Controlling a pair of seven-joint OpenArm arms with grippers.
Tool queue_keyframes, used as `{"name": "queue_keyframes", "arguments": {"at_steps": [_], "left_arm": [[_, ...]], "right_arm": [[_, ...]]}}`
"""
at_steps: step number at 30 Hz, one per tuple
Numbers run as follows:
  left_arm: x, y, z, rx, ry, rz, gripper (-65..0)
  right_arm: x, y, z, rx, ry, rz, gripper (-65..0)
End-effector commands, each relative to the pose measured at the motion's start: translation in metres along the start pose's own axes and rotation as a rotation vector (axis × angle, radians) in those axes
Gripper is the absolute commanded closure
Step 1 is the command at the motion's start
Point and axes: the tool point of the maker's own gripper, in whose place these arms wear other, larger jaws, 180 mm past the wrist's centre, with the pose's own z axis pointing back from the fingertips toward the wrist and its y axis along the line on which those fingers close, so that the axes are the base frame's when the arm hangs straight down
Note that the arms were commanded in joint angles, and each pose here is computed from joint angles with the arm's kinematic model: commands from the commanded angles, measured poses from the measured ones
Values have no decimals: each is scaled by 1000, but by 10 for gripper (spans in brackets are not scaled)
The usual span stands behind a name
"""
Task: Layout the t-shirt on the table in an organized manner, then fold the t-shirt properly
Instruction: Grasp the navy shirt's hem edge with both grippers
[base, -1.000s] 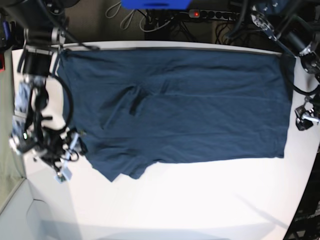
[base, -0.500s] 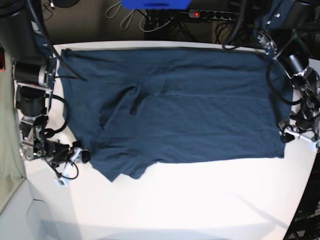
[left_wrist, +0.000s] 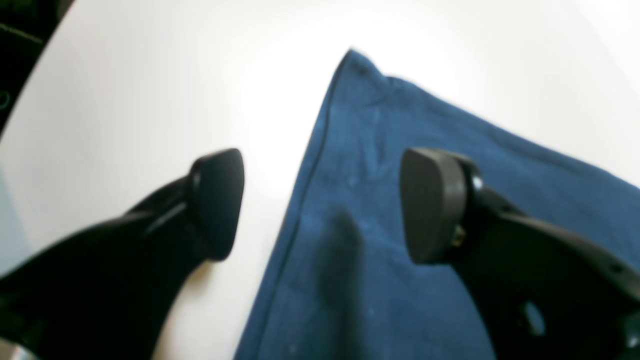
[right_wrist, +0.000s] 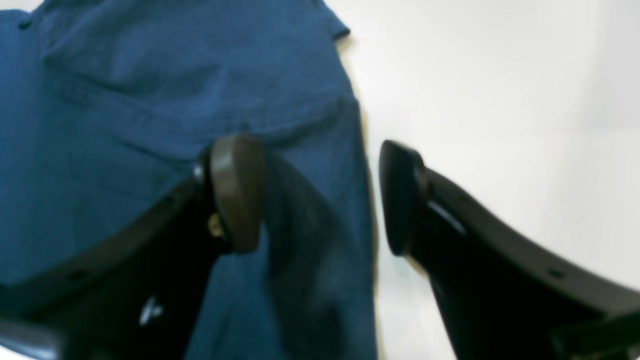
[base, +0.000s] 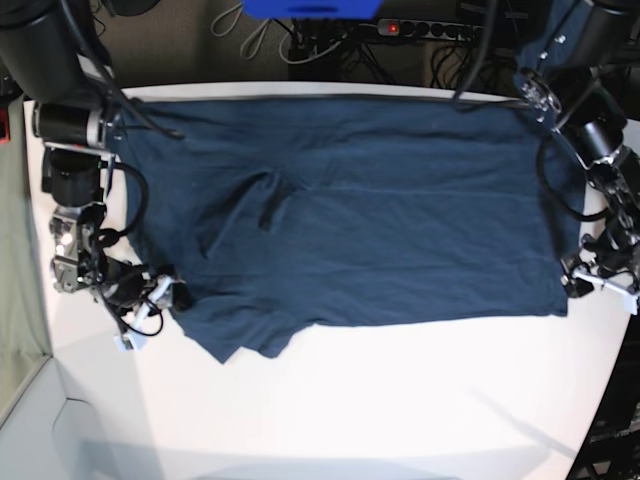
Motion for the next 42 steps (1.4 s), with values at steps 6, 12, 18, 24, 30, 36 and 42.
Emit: {"name": "queue_keyframes", "arguments": {"at_steps": [6,12,18,24,30,36,42], "left_arm": [[40,0,-4,-18,-72,31,-475],[29,-10,-34,-62,-51,-6,-474],[12,-25,-54,-99,-41,-12,-473],[6,-27,-55,-103,-38,1,-473],[-15,-19,-54,-90,-6,1,-461],[-24,-16,-53,-85,11,-2,-111],[-23,-4,-54,-18,9,9,-5]], "right_arm": [[-11,-2,2,-4,58,17,-31],[-28,0,1,-1,86,9,0],[-31,0,1,0,91,7,0],[-32,-2,2,-3,94,7,0],[-32,-2,3,-4,92,7,0],[-31,-3,3,-5,91,8,0],[-31,-3,3,-5,90,7,0]]}}
